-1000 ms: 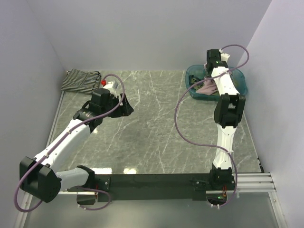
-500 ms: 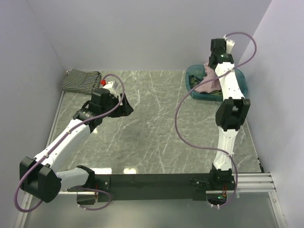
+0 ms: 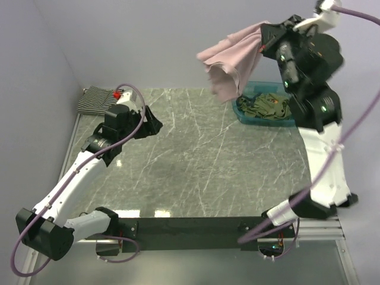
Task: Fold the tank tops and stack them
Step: Move the tank top to the center of the board, then flatten the tank top out
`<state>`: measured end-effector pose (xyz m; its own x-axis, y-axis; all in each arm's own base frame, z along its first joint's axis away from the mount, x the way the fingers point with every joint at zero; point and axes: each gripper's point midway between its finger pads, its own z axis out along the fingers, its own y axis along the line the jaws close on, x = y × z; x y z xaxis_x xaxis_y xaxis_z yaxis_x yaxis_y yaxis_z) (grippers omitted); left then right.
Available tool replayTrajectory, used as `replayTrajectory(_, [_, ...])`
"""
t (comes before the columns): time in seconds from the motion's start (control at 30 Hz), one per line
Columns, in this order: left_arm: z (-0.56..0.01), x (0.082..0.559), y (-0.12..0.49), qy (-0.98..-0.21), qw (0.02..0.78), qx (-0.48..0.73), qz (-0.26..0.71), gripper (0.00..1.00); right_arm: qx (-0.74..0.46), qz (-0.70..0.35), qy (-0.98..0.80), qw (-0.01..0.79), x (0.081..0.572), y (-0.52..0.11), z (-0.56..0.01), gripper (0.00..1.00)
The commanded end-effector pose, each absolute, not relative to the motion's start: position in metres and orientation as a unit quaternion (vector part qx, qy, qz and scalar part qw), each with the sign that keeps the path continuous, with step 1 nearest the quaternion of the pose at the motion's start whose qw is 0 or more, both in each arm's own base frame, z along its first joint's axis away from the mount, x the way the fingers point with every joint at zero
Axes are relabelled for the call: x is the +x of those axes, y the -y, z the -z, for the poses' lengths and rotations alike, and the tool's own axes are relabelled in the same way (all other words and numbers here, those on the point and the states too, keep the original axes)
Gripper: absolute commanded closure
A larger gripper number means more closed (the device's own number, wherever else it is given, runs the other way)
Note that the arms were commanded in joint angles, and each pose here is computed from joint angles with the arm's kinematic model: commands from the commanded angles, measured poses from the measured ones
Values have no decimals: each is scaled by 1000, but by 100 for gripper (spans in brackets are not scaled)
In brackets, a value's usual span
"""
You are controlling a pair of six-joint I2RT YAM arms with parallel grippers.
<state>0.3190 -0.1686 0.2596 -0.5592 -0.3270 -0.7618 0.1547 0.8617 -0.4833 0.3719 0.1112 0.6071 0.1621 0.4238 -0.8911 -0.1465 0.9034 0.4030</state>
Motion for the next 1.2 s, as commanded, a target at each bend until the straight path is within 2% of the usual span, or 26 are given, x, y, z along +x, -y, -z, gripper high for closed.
replayTrajectory(0.0, [-305,323,146,-809,520,-115,249,23,64,-255,-615,743,352,-150,-603,100])
replayTrajectory(0.03, [-306,322,139,-807,522,-131,242,22,53,-263,-642,718,358,-164,-571,100])
replayTrajectory(0.1, [-314,319,129,-793,537,-157,240,22,56,-322,-631,703,336,-175,-566,100])
replayTrajectory(0.13, [-316,318,126,-789,541,-166,237,22,40,-337,-673,658,342,-194,-510,100])
replayTrajectory(0.17, [-315,317,124,-789,539,-175,238,21,56,-376,-650,658,326,-192,-515,100])
replayTrajectory(0.2, [-314,316,124,-788,540,-173,240,21,60,-371,-694,614,333,-202,-447,98])
replayTrajectory(0.3, [-294,314,129,-807,514,-165,238,21,96,-370,-724,575,324,-195,-379,68])
replayTrajectory(0.33, [-286,311,138,-816,499,-149,253,22,116,-345,-755,546,326,-185,-330,49])
replayTrajectory(0.43, [-252,304,163,-841,444,-108,290,23,166,-313,-777,521,322,-148,-280,35])
replayTrajectory(0.6, [-183,277,194,-882,355,-94,295,25,176,-269,-790,522,305,-117,-265,33])
replayTrajectory(0.7, [-145,257,206,-897,308,-109,299,27,138,-258,-823,487,289,-142,-237,34])
replayTrajectory(0.9, [-90,224,224,-909,225,-150,319,36,33,-229,-889,395,249,-211,-157,44])
replayTrajectory(1.17, [-63,213,249,-914,178,-148,334,37,-85,-171,-917,350,241,-265,-113,44])
